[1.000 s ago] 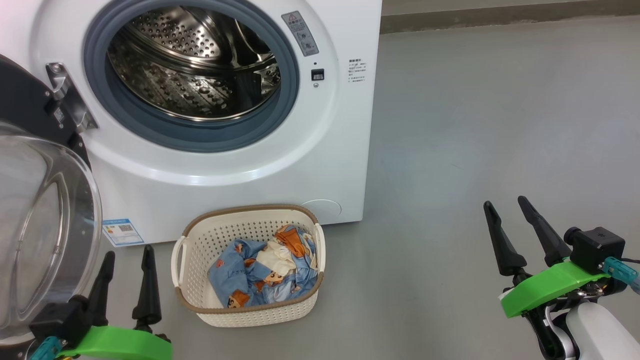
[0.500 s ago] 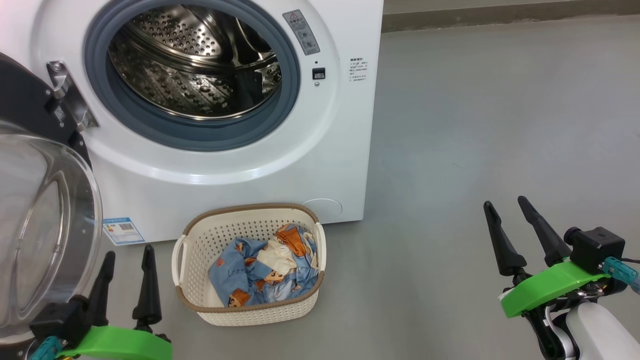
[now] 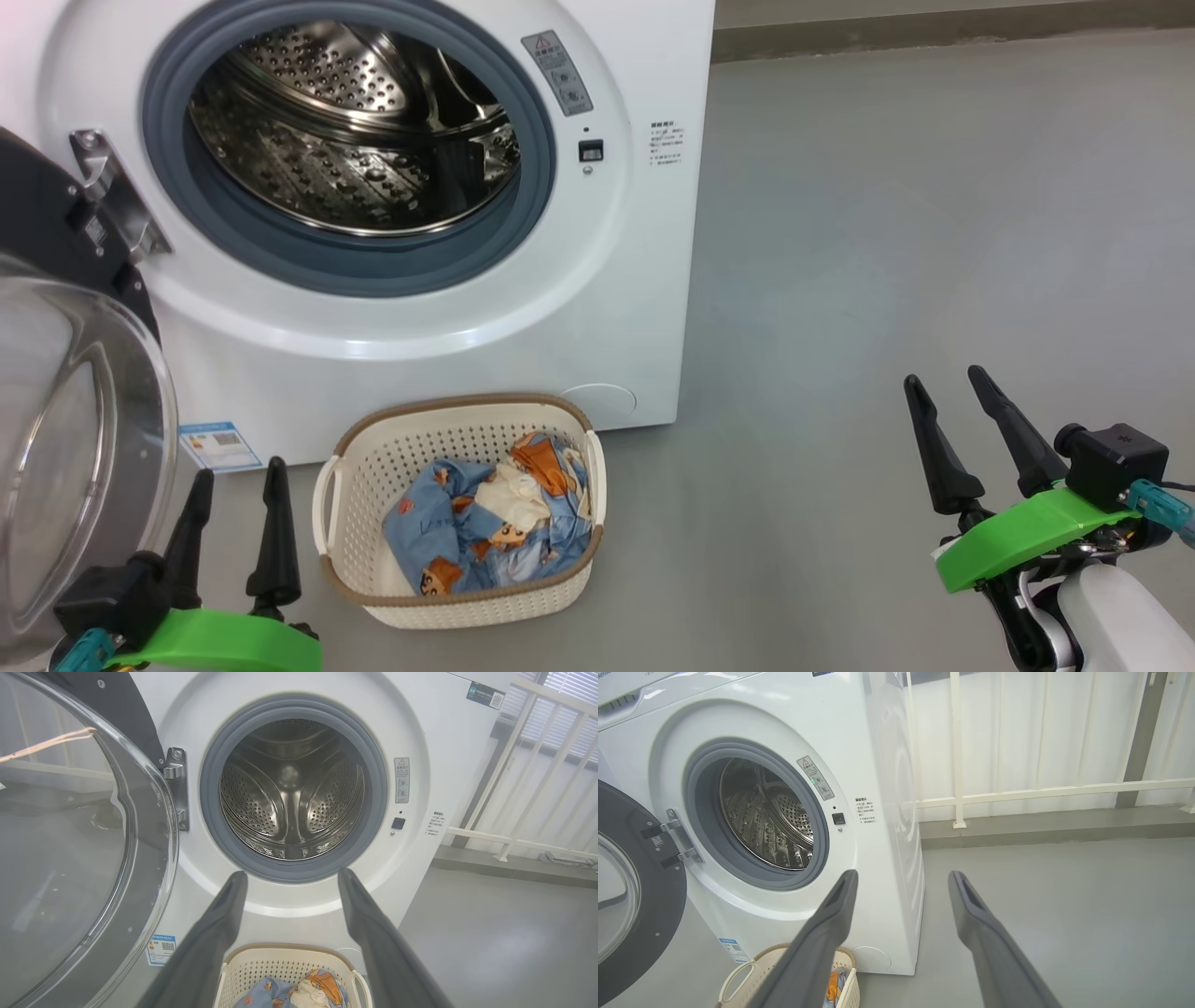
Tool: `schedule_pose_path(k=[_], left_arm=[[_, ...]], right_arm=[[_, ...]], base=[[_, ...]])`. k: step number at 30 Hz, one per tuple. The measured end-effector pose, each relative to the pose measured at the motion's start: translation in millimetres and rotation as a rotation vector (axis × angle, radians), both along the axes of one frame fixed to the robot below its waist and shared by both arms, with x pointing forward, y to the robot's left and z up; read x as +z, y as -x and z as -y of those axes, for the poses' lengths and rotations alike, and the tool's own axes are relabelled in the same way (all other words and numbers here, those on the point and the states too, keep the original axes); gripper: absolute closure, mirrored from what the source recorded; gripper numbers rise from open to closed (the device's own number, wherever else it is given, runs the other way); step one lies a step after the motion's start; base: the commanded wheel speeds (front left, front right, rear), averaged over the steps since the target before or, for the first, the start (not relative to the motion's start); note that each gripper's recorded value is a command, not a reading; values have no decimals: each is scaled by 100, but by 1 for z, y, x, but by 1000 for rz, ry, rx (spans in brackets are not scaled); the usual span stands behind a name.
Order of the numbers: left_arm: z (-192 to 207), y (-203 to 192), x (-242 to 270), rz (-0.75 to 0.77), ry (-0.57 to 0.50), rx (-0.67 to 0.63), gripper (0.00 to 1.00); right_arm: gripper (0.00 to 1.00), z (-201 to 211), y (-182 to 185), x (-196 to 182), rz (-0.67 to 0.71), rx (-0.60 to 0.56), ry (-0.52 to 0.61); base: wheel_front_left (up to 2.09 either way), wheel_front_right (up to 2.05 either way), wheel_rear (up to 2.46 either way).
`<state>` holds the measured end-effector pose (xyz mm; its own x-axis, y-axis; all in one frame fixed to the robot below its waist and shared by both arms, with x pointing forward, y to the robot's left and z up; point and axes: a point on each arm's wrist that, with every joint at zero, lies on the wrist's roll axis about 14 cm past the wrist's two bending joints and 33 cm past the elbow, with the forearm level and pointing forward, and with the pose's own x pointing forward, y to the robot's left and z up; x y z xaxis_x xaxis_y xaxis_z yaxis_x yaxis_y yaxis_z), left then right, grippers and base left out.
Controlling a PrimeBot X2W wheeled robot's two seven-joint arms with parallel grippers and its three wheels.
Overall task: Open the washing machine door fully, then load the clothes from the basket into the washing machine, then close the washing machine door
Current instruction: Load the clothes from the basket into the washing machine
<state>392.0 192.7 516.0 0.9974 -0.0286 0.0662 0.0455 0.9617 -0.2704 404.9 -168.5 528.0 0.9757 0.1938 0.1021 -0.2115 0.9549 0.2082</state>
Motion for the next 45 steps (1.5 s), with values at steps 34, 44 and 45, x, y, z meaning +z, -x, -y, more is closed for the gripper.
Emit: schedule_pose_path(k=[34,44,45], left_arm=[[-6,0,-3,-11,10,24,0],[-7,0,-3,-9,11,26,0],[-7,0,-3,-9,11,26,0]], right_arm=[[0,0,-4,-4,-10,-2,-4],[0,0,-4,-4,-11,-3,-3],[0,0,-4,-4,-11,-3,-3]], base=[[90,-90,0],[0,0,0],[0,0,0]])
